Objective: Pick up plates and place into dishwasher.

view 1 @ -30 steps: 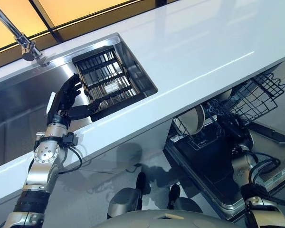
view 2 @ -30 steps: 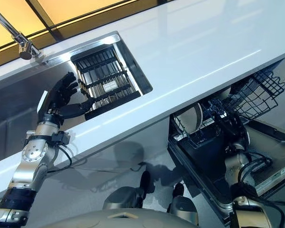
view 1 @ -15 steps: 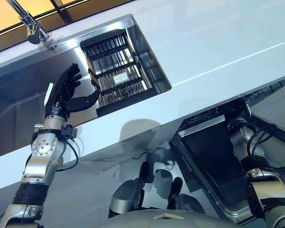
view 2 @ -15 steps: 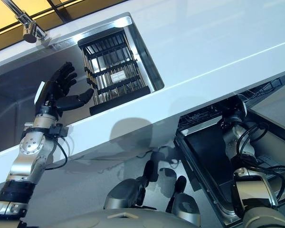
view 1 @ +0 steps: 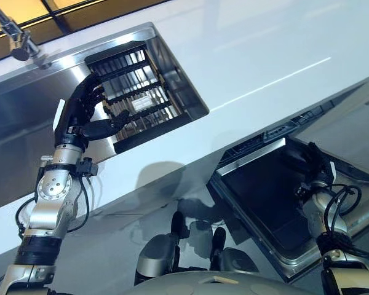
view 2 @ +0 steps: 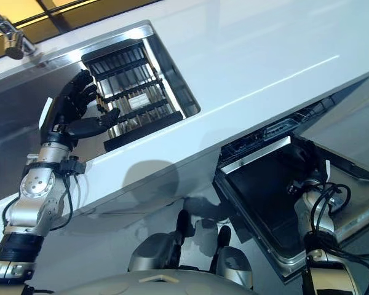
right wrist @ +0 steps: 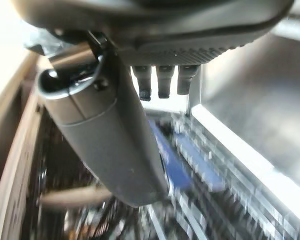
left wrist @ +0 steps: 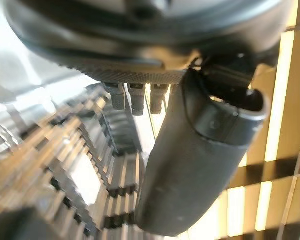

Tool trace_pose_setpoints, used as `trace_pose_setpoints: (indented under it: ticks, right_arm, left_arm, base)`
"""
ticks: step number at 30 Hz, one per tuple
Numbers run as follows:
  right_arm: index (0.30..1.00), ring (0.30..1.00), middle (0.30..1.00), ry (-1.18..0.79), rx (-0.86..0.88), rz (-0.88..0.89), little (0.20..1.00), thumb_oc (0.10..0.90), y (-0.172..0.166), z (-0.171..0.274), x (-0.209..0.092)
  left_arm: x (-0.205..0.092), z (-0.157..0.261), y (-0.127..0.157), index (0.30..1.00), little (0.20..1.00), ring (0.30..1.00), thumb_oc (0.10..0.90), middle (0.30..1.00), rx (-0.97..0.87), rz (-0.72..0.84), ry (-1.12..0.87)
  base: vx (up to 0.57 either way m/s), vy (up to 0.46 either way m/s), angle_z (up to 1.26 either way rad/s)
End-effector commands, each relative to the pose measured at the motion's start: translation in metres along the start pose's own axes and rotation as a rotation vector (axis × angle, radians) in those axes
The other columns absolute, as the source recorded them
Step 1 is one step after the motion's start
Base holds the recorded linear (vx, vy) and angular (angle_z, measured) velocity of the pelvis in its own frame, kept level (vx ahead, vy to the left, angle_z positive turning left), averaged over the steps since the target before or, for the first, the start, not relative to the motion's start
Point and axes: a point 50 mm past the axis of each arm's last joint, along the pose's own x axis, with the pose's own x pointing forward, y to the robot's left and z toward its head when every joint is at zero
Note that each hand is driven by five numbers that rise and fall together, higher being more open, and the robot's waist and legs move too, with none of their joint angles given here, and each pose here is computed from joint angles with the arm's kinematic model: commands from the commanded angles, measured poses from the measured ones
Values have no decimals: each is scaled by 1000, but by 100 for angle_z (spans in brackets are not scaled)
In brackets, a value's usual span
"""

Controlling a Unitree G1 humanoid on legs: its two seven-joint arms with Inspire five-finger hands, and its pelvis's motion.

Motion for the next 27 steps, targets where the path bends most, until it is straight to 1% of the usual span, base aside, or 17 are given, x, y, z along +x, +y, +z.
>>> trace_pose_setpoints:
  ticks: [1,3,7,9,12,13,17,23,27]
  right_arm:
    - [900,900,900,-397,-43,49,900,800,3,94,5]
    - [900,900,900,-485,13,64,900,800,6,113,1]
    - [900,900,900,-690,60,69,900,800,10,152,-14]
    - [900,900,900,-718,50,66,900,800,10,159,-17]
    - [900,900,900,-678,-34,37,900,800,7,153,-16]
    - [900,900,900,-638,-51,15,900,800,4,146,-15]
    - [900,900,900,-548,-26,-68,900,800,-2,123,-13]
    - [900,900,900,-489,9,-173,900,800,-5,99,-14]
    - [900,900,900,-452,55,-250,900,800,-13,79,-20]
  left_arm:
    - [9,30,3,900,900,900,800,900,-1,4,-167]
    - [11,30,2,900,900,900,800,900,-5,5,-168]
    - [12,27,0,900,900,900,800,900,-11,9,-160]
    - [13,25,0,900,900,900,800,900,-15,8,-156]
    - [12,24,-1,900,900,900,800,900,-20,14,-155]
    - [10,24,-1,900,900,900,800,900,-25,21,-156]
    - [5,20,0,900,900,900,800,900,-53,39,-150]
    - [2,15,1,900,900,900,800,900,-76,62,-145]
    - [0,13,5,900,900,900,800,900,-77,81,-144]
  base:
    - [-66,12,-21]
    - [-58,19,-28]
    - [-50,31,-13]
    - [-79,37,-6]
    - [-70,32,-1]
    - [-46,33,-1]
    - [-44,18,-2]
    - [-63,26,-7]
    - [-56,21,-11]
